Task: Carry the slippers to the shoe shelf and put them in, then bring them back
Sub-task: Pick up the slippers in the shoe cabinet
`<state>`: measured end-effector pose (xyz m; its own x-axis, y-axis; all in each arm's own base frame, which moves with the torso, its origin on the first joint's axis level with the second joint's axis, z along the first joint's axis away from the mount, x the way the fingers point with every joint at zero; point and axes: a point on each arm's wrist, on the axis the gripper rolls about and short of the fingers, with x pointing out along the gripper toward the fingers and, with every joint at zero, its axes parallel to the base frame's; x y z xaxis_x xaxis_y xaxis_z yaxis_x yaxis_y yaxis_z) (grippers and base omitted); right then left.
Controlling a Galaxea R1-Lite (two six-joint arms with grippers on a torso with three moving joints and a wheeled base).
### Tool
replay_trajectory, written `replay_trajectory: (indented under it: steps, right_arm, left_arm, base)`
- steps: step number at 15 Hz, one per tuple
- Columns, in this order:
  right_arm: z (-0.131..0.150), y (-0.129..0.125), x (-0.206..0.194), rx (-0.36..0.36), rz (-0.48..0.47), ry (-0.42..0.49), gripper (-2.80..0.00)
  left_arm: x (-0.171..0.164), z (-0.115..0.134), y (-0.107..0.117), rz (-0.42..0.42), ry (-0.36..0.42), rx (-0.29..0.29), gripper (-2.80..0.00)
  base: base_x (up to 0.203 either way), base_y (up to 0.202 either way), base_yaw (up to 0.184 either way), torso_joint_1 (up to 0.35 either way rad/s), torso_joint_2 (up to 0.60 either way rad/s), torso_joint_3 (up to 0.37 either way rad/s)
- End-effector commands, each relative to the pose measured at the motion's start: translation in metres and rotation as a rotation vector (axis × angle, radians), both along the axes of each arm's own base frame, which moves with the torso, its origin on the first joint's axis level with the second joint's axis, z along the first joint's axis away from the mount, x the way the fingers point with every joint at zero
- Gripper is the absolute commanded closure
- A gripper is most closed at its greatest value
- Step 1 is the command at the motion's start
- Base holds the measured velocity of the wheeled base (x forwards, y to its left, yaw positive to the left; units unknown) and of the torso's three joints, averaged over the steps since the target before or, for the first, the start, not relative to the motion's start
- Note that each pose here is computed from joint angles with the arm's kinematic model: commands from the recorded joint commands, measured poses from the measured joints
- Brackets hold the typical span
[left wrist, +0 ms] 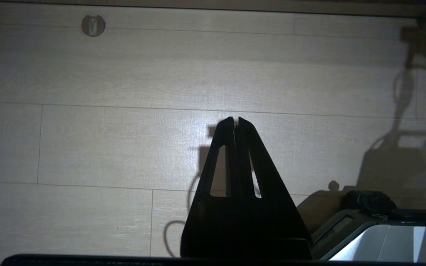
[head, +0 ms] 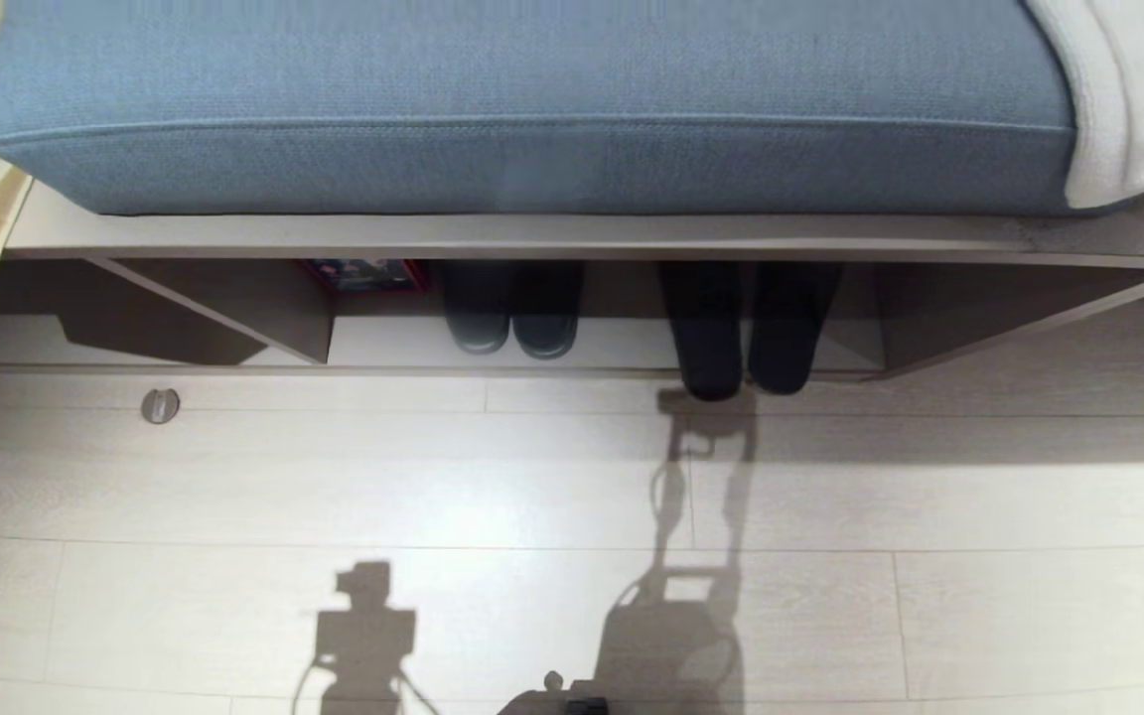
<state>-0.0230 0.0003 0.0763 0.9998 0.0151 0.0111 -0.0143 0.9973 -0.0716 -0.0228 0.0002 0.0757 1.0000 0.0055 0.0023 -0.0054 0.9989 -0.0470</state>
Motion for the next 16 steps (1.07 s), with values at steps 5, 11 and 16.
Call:
replay_trajectory:
  steps: [5, 11, 16]
  right_arm:
    - [0.0002, 0.0000, 0.0002, 0.001, 0.000, 0.002, 0.00]
    - [0.0002, 0.0000, 0.0002, 0.001, 0.000, 0.002, 0.00]
    - [0.0002, 0.0000, 0.0002, 0.001, 0.000, 0.002, 0.00]
  left_arm:
    - [0.0000, 0.0001, 0.0000, 0.001, -0.001, -0.001, 0.00]
    - [0.0000, 0.0001, 0.0000, 0.001, -0.001, -0.001, 0.00]
    - [0.0000, 0.0001, 0.0000, 0.001, -0.001, -0.002, 0.00]
  base:
    - [0.000, 0.000, 0.000, 0.002, 0.00, 0.202]
    - [0.000, 0.000, 0.000, 0.000, 0.00, 0.201]
    - [0.000, 0.000, 0.000, 0.004, 0.00, 0.203]
